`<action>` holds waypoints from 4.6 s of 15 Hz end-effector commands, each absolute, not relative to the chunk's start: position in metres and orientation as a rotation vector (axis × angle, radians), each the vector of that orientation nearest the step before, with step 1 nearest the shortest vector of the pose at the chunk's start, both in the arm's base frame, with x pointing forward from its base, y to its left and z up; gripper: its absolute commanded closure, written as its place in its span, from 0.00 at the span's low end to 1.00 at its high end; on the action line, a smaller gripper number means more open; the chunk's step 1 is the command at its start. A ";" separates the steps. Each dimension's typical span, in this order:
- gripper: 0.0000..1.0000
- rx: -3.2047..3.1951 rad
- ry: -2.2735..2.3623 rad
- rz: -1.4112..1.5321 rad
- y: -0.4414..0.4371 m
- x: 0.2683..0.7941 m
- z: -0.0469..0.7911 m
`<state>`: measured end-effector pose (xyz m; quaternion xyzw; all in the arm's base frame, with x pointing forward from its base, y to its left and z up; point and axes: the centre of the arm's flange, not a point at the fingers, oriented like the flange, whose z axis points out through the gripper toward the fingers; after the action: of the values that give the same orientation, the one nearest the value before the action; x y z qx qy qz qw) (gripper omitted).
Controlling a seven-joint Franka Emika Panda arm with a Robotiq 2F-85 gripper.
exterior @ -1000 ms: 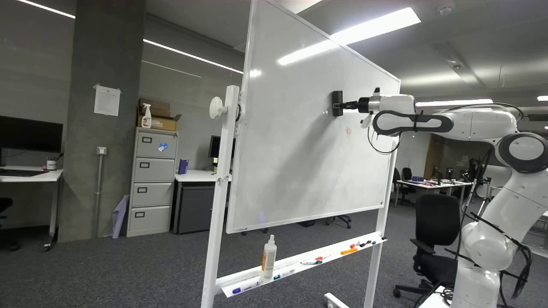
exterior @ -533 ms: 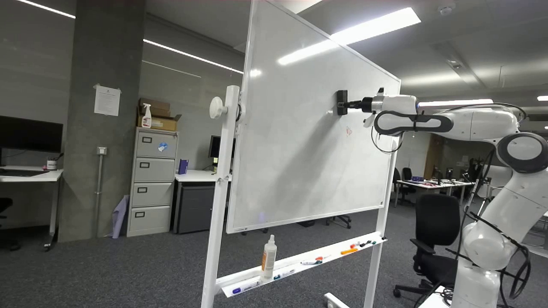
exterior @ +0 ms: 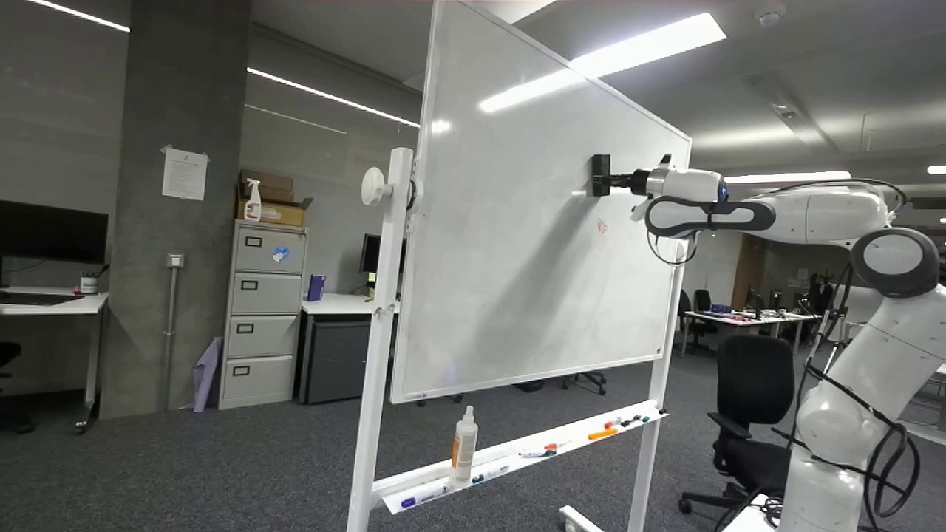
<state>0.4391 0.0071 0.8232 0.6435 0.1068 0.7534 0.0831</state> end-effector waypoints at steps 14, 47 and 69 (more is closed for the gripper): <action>0.69 1.960 0.575 2.207 0.089 0.456 0.779; 0.69 2.136 0.147 2.248 -0.049 0.460 0.717; 0.69 2.207 -0.147 2.166 -0.140 0.476 0.687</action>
<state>0.4420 -0.1304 0.7014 0.6953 -0.0215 0.7182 0.0164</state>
